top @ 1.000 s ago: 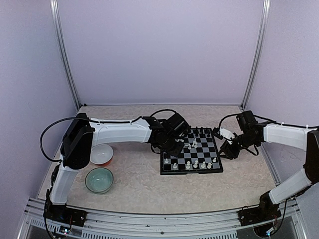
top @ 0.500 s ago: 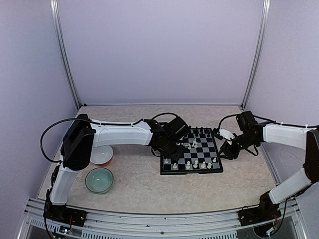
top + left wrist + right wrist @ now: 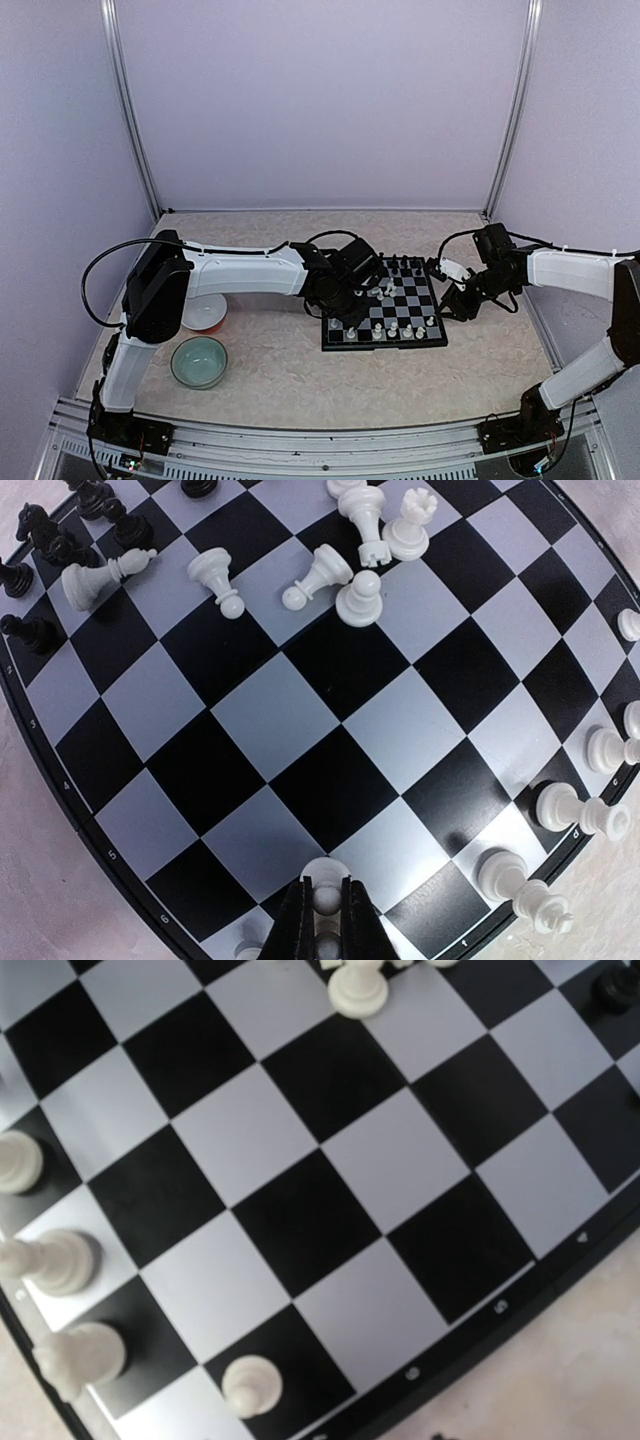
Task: Set up the chess pieces on the board
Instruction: Place the pawn on the chessboard, then move the pawn to c2, then pick up the pawn from the chessboard.
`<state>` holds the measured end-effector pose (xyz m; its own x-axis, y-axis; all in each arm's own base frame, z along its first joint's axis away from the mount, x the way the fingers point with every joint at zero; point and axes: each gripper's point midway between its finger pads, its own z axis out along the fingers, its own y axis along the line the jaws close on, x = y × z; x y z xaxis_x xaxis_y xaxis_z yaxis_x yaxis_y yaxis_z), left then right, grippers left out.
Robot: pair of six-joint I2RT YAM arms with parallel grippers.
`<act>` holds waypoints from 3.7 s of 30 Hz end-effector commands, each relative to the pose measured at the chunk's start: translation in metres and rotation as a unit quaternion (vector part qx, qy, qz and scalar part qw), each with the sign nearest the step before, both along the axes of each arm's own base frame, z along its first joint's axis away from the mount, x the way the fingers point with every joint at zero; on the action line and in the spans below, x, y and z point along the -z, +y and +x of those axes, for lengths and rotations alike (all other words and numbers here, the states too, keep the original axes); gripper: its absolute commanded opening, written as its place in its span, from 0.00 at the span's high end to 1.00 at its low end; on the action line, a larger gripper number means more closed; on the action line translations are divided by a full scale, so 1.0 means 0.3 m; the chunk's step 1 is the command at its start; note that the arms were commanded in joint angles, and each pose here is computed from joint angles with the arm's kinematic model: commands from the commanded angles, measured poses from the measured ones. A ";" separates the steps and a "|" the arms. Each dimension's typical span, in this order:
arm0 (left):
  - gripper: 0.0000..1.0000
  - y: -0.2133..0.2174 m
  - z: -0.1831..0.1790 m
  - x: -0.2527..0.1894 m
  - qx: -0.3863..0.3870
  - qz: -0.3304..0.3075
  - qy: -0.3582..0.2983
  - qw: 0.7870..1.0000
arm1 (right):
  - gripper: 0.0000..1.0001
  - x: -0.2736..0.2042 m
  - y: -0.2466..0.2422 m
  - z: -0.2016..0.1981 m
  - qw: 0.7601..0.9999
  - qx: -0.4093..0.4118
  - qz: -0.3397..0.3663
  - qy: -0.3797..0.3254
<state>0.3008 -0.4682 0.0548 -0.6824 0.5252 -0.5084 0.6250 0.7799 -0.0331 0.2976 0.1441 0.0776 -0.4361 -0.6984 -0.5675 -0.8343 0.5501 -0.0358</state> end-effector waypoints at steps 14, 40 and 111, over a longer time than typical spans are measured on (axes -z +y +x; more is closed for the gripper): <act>0.74 0.002 -0.020 0.055 0.002 0.016 0.014 1.000 | 0.54 0.029 0.004 -0.027 1.000 -0.009 -0.008 0.016; 0.78 -0.034 0.006 0.019 0.009 0.011 -0.008 1.000 | 0.54 0.031 0.006 -0.030 1.000 -0.011 -0.007 0.018; 0.65 -0.232 0.286 -0.006 -0.024 -0.137 -0.036 0.990 | 0.54 0.041 0.004 -0.032 1.000 -0.013 -0.015 0.021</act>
<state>0.3779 -0.5243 0.0501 -0.6636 0.3735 -0.6482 0.5954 0.7882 -0.1554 0.2951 0.1449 0.0717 -0.4362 -0.7123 -0.5498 -0.8412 0.5397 -0.0319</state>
